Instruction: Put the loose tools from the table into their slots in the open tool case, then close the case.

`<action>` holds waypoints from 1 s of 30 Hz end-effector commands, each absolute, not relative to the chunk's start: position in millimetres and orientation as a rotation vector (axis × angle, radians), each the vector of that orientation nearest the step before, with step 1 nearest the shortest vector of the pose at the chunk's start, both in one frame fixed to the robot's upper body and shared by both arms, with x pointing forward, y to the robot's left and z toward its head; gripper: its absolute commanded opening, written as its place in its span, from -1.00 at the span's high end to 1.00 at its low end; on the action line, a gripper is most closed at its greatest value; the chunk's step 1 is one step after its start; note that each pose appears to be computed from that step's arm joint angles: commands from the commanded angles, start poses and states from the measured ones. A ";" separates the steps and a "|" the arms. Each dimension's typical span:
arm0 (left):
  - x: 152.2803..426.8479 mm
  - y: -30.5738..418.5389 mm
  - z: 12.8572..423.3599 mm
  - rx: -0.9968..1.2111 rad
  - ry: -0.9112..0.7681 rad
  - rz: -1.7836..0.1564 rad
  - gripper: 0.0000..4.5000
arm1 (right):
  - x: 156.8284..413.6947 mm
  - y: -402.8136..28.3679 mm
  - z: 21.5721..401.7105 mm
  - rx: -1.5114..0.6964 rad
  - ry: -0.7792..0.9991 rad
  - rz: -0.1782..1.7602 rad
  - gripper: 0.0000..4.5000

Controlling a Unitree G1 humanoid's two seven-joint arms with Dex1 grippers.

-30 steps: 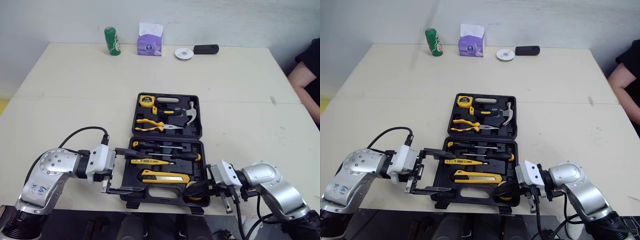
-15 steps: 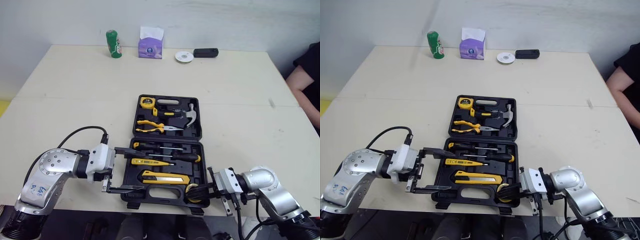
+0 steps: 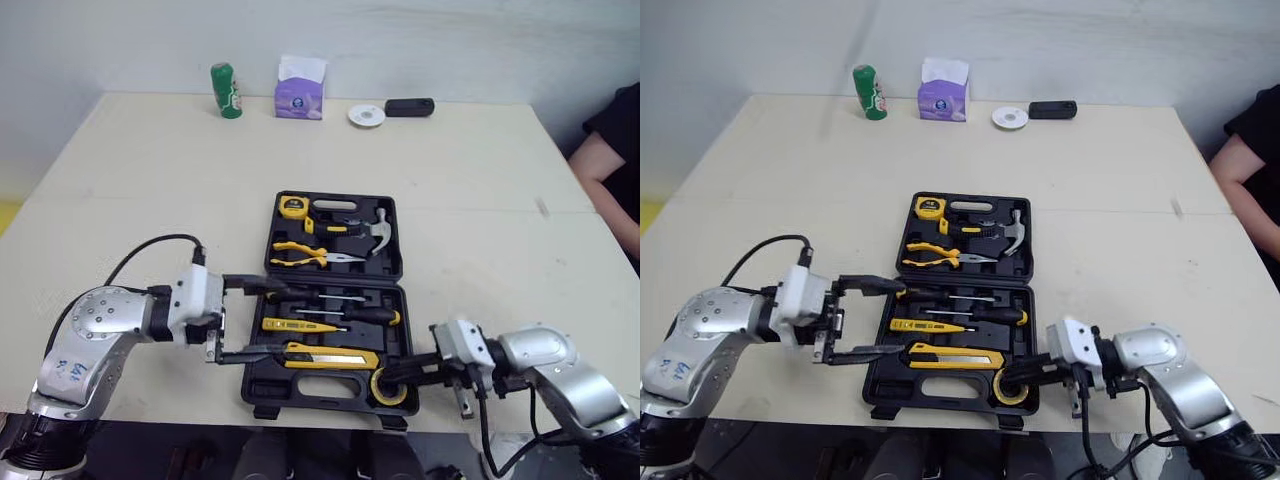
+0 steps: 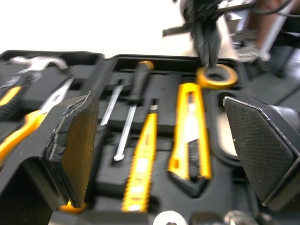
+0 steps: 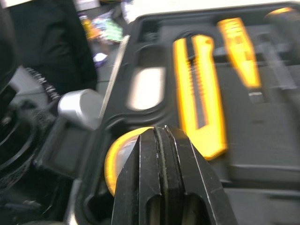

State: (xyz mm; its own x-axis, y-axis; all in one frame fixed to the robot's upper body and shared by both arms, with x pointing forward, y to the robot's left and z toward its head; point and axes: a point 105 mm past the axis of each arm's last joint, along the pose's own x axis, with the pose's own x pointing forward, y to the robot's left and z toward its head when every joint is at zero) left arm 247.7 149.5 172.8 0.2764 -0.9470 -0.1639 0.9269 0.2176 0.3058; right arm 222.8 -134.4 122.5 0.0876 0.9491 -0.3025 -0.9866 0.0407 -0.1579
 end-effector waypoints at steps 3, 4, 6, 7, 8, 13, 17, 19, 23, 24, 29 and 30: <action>268.7 175.4 182.1 0.406 -0.056 -1.078 -0.76 | 250.9 -168.8 157.9 -0.446 0.078 1.297 1.00; 274.6 181.1 180.8 0.397 -0.044 -1.028 -0.64 | 257.3 -177.4 159.2 -0.457 0.087 1.256 1.00; 282.7 187.0 176.5 0.387 -0.026 -0.973 -0.17 | 267.4 -194.5 154.8 -0.421 0.178 1.172 1.00; 285.7 189.1 174.8 0.376 -0.022 -0.955 0.00 | 269.3 -198.6 153.1 -0.403 0.207 1.153 1.00; 289.4 191.5 172.6 0.361 -0.018 -0.932 0.19 | 271.5 -203.2 150.6 -0.381 0.233 1.127 1.00; 304.5 204.4 155.8 0.310 0.055 -0.827 0.99 | 287.2 -215.6 136.4 -0.429 0.261 1.018 1.00; 314.5 202.5 141.9 0.268 0.117 -0.782 0.99 | 300.2 -200.7 120.4 -0.457 0.270 0.980 1.00; 319.3 195.6 133.7 0.257 0.142 -0.781 0.99 | 306.3 -191.9 110.8 -0.473 0.290 0.964 1.00; 325.5 186.9 117.5 0.260 0.202 -0.787 0.99 | 316.0 -165.2 105.4 -0.436 0.264 0.970 1.00; 327.6 187.1 115.8 0.259 0.210 -0.777 0.99 | 316.5 -159.3 105.3 -0.433 0.257 0.981 1.00; 330.7 177.5 115.0 0.211 0.228 -0.810 0.99 | 317.8 -144.3 108.1 -0.430 0.228 1.007 1.00; 331.6 173.4 117.1 0.203 0.220 -0.823 0.99 | 317.6 -142.4 108.9 -0.432 0.220 1.013 1.00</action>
